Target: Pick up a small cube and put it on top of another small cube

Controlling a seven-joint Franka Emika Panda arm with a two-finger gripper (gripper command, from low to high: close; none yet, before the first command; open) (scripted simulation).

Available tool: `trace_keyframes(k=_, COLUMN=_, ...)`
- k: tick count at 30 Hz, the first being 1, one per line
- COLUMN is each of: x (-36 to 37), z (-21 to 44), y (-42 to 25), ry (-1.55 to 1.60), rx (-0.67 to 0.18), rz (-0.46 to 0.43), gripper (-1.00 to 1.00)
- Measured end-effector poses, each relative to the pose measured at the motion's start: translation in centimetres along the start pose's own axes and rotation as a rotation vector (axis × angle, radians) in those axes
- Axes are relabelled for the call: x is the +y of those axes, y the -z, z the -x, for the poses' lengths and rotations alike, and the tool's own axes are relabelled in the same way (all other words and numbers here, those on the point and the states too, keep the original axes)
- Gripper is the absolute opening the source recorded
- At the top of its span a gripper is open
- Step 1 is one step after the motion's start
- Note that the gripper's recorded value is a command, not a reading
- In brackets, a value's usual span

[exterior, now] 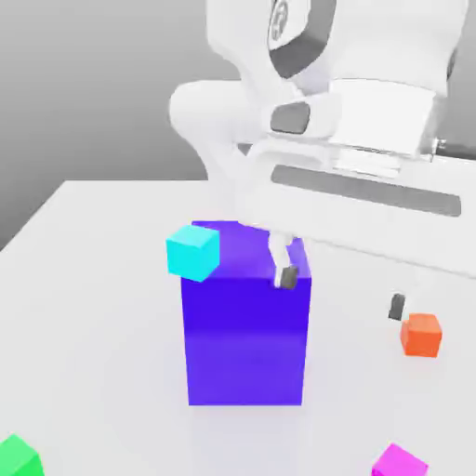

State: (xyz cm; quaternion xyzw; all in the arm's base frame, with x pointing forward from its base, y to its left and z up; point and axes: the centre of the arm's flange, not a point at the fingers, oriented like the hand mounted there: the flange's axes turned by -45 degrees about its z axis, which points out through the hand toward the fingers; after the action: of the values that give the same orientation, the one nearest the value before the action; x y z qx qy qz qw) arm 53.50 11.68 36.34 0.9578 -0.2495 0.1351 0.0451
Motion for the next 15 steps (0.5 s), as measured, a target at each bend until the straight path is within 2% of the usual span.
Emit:
trace_keyframes(k=11, x=-5.0, z=8.6, y=-13.5, ry=-0.220, rx=-0.251, rz=0.017, gripper=0.00)
trace_keyframes(k=15, x=-5.7, z=10.9, y=-18.8, ry=-0.252, rx=-0.285, rz=0.015, gripper=0.00)
